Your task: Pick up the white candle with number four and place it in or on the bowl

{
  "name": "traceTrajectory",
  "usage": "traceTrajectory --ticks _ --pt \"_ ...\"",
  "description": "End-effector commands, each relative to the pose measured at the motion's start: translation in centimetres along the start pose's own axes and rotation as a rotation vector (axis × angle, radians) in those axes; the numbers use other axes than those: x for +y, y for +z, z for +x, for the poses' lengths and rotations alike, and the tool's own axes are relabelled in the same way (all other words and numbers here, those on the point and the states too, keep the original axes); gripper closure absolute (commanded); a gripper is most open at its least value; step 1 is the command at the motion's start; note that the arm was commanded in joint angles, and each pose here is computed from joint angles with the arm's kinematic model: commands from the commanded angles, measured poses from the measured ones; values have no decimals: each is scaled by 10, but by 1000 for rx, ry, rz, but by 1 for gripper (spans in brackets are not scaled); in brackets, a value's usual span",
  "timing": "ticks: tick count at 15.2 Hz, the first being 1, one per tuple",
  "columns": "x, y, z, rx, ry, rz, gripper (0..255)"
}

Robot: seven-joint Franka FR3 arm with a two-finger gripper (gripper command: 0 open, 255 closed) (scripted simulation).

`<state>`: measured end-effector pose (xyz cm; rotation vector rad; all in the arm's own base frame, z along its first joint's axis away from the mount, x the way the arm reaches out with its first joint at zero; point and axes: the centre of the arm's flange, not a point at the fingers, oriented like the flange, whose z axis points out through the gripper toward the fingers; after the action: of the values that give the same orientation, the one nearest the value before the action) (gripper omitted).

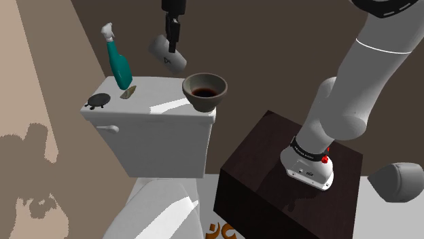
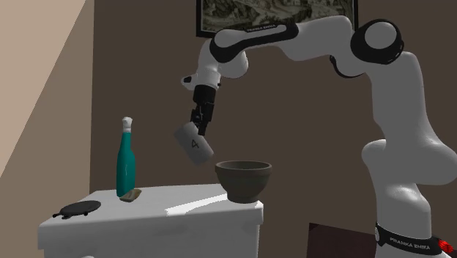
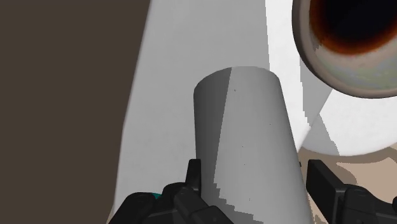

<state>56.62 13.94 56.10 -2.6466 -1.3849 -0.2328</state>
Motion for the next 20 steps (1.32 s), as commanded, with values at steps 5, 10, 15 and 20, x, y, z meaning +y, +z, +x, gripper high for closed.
traceTrajectory --ticks 5,10,15,20 --pt "-2 -31 6 0 0 0 255" --pt "-3 -57 12 0 0 0 255" --pt "-23 -75 -3 0 0 0 255" --pt "-71 -90 -46 0 0 0 255"
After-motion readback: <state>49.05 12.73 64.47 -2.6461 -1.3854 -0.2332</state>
